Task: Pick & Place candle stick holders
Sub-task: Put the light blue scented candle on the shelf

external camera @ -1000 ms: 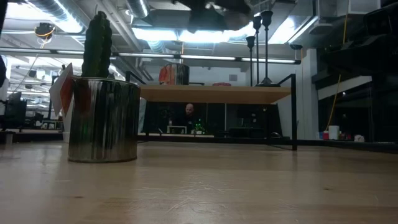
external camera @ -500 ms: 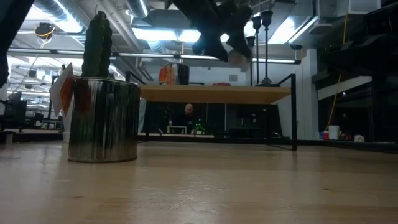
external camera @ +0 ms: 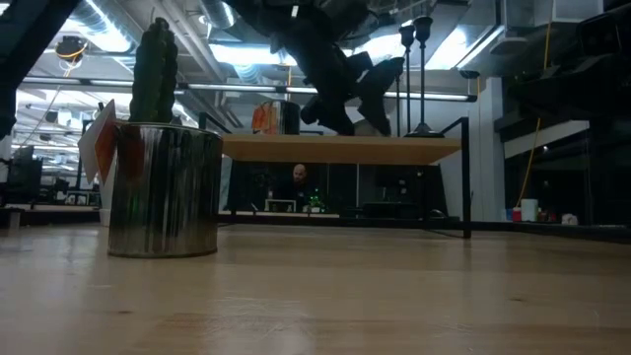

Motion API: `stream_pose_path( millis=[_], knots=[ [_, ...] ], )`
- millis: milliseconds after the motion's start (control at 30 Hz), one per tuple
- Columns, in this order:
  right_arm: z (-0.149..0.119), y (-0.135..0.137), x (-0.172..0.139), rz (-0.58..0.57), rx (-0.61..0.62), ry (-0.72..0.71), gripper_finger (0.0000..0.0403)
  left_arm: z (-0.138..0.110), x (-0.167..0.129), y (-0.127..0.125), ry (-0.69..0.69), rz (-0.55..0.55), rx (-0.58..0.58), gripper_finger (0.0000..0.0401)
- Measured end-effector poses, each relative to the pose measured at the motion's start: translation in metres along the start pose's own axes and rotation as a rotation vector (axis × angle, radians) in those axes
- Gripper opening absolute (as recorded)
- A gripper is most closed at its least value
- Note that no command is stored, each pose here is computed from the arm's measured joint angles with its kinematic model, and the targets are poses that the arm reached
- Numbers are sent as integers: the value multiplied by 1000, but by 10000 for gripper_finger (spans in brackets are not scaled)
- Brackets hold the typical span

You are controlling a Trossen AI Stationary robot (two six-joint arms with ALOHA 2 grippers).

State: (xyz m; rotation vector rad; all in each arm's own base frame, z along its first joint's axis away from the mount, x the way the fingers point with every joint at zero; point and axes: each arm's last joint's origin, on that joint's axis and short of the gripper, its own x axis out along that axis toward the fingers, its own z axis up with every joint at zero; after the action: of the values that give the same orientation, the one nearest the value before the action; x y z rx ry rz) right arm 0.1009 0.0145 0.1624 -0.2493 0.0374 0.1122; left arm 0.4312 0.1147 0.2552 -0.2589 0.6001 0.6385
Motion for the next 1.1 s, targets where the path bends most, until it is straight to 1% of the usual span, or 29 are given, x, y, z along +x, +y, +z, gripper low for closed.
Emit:
stream_pose_path(
  millis=[100, 267, 467, 600, 700, 900, 1000, 1100],
  knots=[
    [0, 0, 0, 0, 0, 0, 100, 1, 2, 2, -4, 5, -9, 294],
    [0, 0, 0, 0, 0, 0, 100, 1, 2, 3, -10, 29, 10, 297],
    [0, 0, 0, 0, 0, 0, 100, 1, 1, 3, -12, 39, 10, 326],
    [0, 0, 0, 0, 0, 0, 100, 10, -3, 1, -40, 31, 0, 343],
    [0, 0, 0, 0, 0, 0, 100, 16, -6, 1, -59, 37, -3, 348],
    [0, 0, 0, 0, 0, 0, 101, 28, -16, -8, -86, 22, 54, 348],
    [0, 0, 0, 0, 0, 0, 101, 29, -25, -18, -70, 33, 149, 345],
    [0, 0, 0, 0, 0, 0, 101, 25, -34, -30, -48, 78, 232, 329]
  ],
)
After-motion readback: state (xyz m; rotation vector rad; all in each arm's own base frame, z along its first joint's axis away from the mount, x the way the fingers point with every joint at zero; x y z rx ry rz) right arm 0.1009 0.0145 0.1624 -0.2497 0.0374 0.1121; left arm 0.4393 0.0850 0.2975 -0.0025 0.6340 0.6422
